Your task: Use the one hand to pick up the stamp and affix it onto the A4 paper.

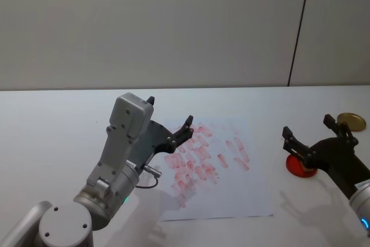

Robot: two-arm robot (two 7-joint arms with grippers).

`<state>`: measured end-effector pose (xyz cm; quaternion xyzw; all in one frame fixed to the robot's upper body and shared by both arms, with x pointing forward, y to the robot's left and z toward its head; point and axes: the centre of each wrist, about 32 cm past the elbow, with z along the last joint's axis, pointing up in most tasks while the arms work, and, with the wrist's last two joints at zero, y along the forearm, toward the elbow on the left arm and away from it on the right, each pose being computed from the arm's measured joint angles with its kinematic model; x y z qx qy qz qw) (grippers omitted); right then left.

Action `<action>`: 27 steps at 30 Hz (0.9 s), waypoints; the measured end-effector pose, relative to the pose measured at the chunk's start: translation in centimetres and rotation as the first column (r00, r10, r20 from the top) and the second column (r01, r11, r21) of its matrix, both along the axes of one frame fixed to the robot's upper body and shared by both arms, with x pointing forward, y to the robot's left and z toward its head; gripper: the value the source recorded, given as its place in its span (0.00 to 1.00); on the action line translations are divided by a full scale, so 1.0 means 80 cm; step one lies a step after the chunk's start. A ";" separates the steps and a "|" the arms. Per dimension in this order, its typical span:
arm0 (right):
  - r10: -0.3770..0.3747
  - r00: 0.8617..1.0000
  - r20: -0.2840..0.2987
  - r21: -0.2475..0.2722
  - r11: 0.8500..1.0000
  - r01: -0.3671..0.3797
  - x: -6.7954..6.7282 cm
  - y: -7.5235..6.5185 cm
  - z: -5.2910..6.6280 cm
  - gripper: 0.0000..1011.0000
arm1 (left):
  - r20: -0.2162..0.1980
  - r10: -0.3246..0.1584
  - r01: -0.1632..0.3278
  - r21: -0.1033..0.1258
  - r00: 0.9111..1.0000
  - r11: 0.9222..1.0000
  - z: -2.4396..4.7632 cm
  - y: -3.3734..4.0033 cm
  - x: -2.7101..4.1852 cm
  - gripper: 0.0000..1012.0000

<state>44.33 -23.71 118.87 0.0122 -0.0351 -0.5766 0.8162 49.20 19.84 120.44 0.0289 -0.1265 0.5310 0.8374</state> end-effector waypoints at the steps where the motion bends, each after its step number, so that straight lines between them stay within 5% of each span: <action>1: 0.000 1.000 0.000 0.000 1.000 0.000 0.000 0.000 0.000 0.99 | 0.000 0.000 0.000 0.000 1.000 1.000 0.0000 0.0000 0.0000 0.98; 13: -0.026 0.999 -0.039 -0.007 1.000 0.026 0.000 -0.003 0.000 0.99 | 0.000 0.000 0.000 0.000 1.000 1.000 0.0000 0.0000 0.0000 0.98; 27: -0.100 0.981 -0.168 -0.018 0.995 0.098 0.010 -0.013 0.001 0.99 | 0.000 0.000 0.000 0.000 1.000 1.000 0.0000 0.0000 0.0000 0.98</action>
